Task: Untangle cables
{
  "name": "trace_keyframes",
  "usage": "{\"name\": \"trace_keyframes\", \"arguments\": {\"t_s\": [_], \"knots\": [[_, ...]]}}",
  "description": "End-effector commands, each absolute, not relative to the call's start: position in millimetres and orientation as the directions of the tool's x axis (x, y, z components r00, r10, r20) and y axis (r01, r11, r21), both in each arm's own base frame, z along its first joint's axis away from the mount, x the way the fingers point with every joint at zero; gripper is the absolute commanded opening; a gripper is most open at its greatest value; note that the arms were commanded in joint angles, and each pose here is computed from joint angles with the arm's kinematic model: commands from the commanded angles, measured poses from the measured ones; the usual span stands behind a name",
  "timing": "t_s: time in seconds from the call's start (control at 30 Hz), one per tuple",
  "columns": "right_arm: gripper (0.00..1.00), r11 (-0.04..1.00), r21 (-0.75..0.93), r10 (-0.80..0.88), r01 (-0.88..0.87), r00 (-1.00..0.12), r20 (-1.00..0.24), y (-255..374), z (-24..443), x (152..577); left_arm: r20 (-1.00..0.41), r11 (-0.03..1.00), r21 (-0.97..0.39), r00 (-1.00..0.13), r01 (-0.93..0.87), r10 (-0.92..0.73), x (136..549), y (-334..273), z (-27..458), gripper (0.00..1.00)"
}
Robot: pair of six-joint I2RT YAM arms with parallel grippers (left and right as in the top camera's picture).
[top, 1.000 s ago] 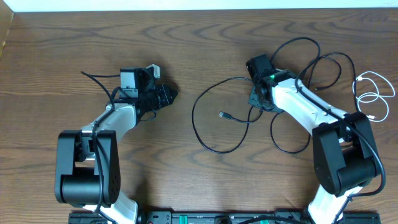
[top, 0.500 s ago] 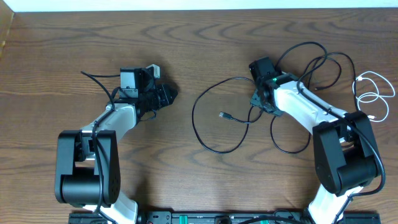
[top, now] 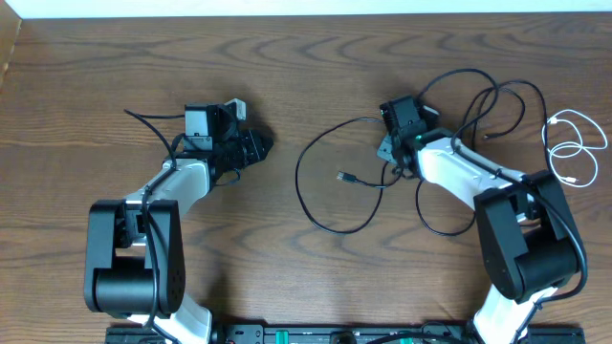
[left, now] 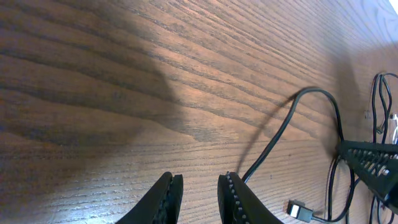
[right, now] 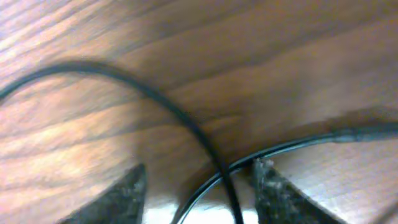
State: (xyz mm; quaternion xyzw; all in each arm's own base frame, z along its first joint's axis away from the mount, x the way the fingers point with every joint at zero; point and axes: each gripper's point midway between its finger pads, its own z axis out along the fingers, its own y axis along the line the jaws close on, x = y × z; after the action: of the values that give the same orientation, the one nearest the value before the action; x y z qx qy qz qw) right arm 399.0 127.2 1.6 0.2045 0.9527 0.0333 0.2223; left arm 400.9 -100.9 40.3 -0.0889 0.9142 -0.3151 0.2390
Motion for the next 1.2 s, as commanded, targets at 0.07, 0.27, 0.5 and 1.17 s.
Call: {"name": "trace_keyframes", "arguments": {"t_s": [0.07,0.27,0.5,1.17], "knots": [[0.53,0.972,0.112,0.228,0.204,-0.935,-0.271,145,-32,357,-0.381,0.781,-0.625,-0.873,0.001,-0.304,399,-104,42,0.26],[0.95,0.967,0.159,0.228,0.201,-0.958,-0.176,154,-20,343,-0.383,0.78,-0.625,-0.872,0.003,-0.304,399,-104,42,0.26],[0.99,0.959,0.207,0.203,0.195,-0.979,-0.016,172,-19,310,-0.383,0.781,-0.625,-0.872,0.003,-0.304,399,-104,42,0.26],[0.32,0.917,0.048,0.398,0.395,-0.913,-0.087,168,-35,289,-0.383,0.78,-0.625,-0.872,0.003,-0.304,399,-104,42,0.26]]}}
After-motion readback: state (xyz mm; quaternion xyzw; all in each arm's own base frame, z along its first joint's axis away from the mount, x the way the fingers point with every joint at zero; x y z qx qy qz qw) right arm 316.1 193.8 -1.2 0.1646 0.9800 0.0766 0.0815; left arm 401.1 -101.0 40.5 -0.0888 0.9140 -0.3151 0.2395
